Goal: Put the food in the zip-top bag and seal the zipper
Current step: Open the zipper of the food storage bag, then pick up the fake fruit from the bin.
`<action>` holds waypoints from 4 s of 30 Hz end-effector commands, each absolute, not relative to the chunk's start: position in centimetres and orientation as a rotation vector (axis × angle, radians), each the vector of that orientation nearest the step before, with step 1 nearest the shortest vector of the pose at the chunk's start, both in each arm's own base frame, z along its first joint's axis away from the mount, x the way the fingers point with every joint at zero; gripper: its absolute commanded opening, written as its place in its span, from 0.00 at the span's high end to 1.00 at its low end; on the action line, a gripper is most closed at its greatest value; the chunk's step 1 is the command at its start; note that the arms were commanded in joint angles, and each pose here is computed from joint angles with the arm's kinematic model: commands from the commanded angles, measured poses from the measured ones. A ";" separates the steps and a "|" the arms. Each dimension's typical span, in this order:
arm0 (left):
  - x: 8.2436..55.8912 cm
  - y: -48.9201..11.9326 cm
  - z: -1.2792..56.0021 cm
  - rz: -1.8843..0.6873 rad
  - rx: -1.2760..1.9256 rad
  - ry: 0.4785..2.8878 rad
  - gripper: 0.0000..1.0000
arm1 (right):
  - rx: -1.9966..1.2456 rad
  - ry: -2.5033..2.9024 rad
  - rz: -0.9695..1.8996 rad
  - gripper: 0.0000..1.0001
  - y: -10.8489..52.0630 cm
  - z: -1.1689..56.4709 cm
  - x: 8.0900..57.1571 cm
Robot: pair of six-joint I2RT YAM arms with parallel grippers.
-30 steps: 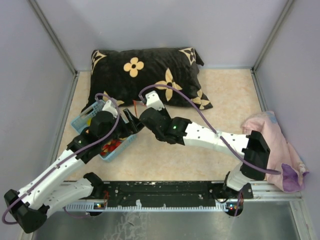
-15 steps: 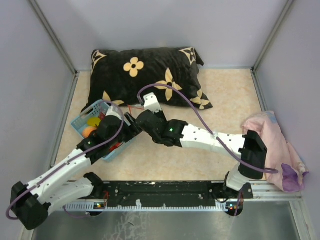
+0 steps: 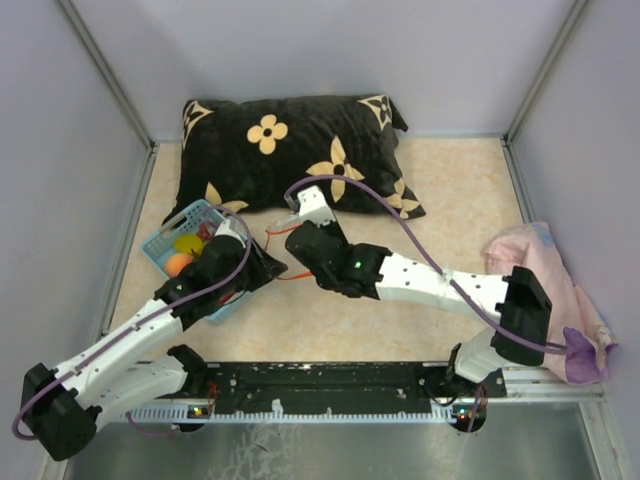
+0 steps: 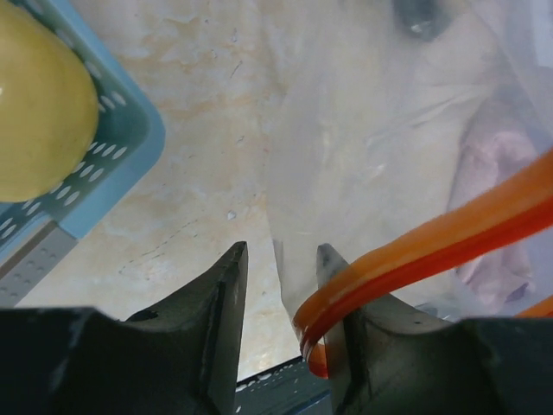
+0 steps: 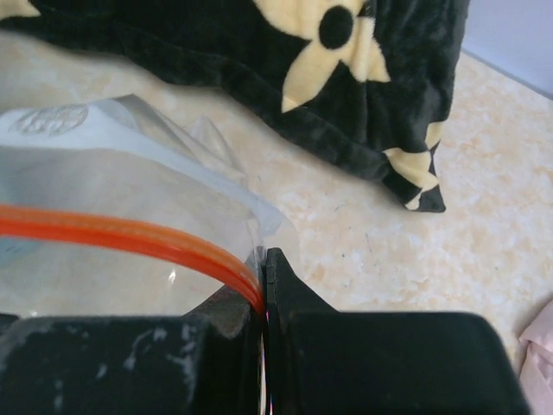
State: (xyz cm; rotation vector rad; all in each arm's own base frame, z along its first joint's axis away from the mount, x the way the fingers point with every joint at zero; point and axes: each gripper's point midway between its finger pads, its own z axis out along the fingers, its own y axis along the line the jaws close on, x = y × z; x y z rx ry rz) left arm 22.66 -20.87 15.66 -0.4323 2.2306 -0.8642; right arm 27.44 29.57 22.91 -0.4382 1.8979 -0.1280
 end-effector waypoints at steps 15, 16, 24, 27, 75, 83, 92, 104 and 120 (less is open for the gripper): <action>21.8 -16.6 13.8 -0.587 -0.325 2.263 0.70 | -0.330 1.919 0.168 1.00 29.4 26.5 27.8; 21.8 -16.4 13.9 -0.581 -0.332 2.260 0.70 | -0.331 1.922 0.172 1.00 29.5 26.4 27.8; 21.6 -16.4 16.5 -0.673 -0.366 2.164 0.61 | -0.286 1.913 0.212 1.00 30.3 26.7 28.1; 21.7 -18.0 18.9 -0.818 -0.352 2.098 0.51 | -0.277 1.923 0.235 1.00 31.1 26.3 28.2; 21.0 -14.2 18.2 -0.479 -0.274 2.240 1.00 | -0.630 1.884 -0.119 1.00 28.8 25.4 31.9; 21.8 -13.7 18.8 -0.449 -0.275 2.190 0.90 | -0.594 1.914 -0.106 1.00 27.9 25.7 31.8; 22.1 -14.5 22.3 -0.583 -0.254 2.049 0.49 | -0.594 1.965 -0.116 1.00 28.5 25.2 31.9; 22.0 -13.1 25.9 -0.549 -0.231 1.963 0.11 | -0.483 1.959 -0.341 1.00 25.7 26.1 33.0; 21.5 -13.1 27.7 -0.590 -0.173 1.902 0.01 | -0.468 2.007 -0.482 1.00 26.3 23.6 34.7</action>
